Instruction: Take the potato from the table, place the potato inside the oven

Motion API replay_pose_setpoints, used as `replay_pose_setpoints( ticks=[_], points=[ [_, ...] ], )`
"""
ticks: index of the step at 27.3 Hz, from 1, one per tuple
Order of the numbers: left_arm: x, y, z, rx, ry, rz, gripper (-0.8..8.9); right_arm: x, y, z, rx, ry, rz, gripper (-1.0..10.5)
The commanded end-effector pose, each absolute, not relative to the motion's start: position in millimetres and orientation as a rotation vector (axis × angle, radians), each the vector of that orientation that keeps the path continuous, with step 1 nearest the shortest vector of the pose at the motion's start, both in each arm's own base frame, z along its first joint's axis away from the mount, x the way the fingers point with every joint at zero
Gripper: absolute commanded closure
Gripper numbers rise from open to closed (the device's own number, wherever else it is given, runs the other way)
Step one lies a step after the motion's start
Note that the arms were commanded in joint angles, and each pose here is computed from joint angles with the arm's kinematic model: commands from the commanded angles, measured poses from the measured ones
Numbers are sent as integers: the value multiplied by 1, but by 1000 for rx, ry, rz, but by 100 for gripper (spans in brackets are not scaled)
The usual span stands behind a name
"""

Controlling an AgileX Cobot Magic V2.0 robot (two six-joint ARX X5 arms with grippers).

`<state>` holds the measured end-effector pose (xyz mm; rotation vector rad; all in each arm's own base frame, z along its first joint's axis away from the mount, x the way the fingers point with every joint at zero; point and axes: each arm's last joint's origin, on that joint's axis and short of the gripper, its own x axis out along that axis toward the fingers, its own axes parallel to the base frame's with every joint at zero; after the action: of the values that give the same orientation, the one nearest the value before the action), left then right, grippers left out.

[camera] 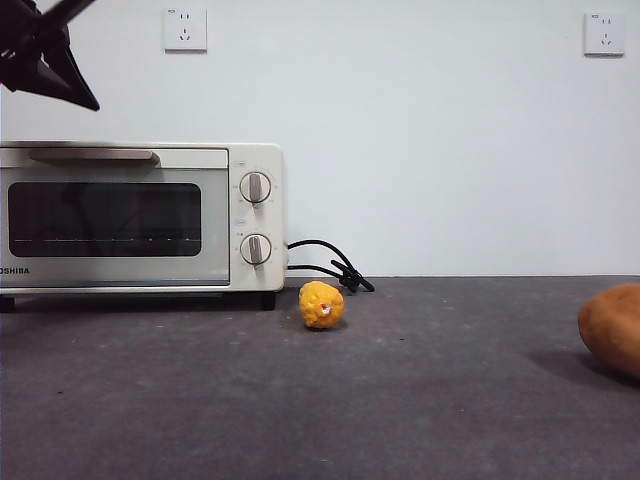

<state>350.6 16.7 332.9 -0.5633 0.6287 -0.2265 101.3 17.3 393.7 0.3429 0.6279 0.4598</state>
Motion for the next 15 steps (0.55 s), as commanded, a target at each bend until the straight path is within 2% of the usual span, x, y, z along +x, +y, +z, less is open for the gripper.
replay_pose_setpoints(
  ticks=[1,15],
  points=[
    [356,18,325,-516,648,-202,819,100,17,395,332,616,469,946],
    [366,23,312,-411,652,-84,819,100,17,395,335,617,468,946]
  ],
)
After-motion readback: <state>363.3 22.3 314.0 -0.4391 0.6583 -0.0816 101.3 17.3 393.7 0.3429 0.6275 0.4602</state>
